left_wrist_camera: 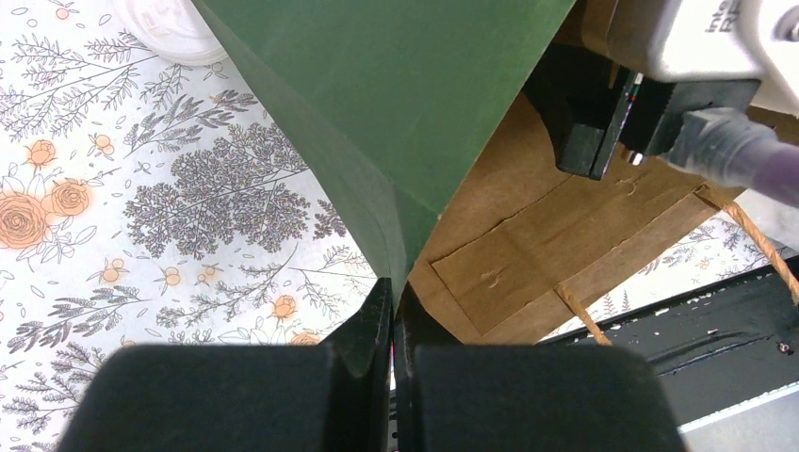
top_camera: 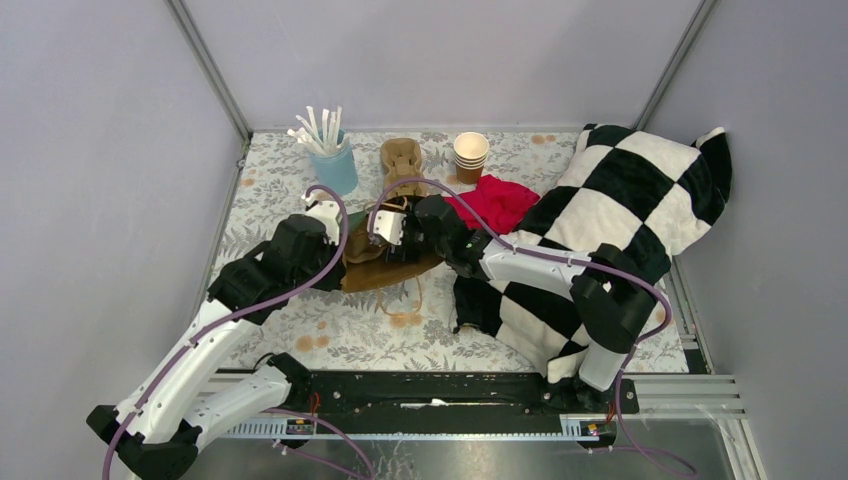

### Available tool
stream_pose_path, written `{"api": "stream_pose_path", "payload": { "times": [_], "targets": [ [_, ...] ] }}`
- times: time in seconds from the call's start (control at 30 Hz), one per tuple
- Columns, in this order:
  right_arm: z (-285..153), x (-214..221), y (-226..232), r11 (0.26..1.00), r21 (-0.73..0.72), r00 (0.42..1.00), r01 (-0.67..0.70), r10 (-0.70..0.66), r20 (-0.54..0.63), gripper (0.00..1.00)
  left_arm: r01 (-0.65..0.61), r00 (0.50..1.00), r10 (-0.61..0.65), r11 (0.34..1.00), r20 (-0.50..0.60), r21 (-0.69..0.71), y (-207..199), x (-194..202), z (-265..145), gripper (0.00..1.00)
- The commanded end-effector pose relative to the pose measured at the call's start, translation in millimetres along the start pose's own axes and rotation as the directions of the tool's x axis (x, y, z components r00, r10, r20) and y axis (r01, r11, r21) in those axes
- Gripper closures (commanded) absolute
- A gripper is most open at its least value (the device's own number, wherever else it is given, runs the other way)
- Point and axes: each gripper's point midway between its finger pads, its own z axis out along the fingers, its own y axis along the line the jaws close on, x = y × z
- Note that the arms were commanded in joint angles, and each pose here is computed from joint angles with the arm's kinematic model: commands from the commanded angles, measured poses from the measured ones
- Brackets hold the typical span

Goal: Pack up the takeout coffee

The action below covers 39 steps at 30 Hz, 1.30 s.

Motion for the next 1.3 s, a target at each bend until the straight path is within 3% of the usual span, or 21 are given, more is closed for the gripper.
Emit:
{"api": "stream_pose_path", "payload": {
  "times": [0.0, 0.27, 0.4, 0.57, 0.8, 1.27],
  "targets": [
    [3, 7, -17, 0.996, 0.069, 0.998, -0.064, 0.063, 0.021, 0.37, -0.011, 0.999, 0.01, 0.999, 0.049, 0.03, -6, -16, -10, 1.0],
    [15, 12, -9, 0.998, 0.014, 0.998, -0.067, 0.067, -0.005, 0.34, -0.016, 0.998, 0.014, 0.999, 0.058, 0.03, -7, -20, -11, 1.0],
    [20, 26, -10, 0.998, 0.015, 0.995, -0.056, 0.057, -0.078, 0.32, -0.016, 0.998, 0.014, 0.999, 0.061, 0.03, -7, -21, -12, 1.0],
    [18, 29, -9, 0.998, 0.005, 0.992, -0.067, 0.067, -0.11, 0.24, -0.022, 0.998, 0.021, 0.999, 0.063, 0.028, -7, -24, -12, 1.0],
    [8, 28, -7, 0.995, -0.022, 0.985, -0.098, 0.094, -0.143, 0.23, -0.029, 0.996, 0.025, 0.999, 0.08, 0.046, -11, -35, -20, 1.0],
    [-35, 7, 28, 0.94, -0.216, 0.945, -0.265, 0.208, -0.254, 0.23, 0.063, 0.997, -0.06, 0.994, -0.039, 0.085, -28, -39, -39, 1.0]
  ]
}}
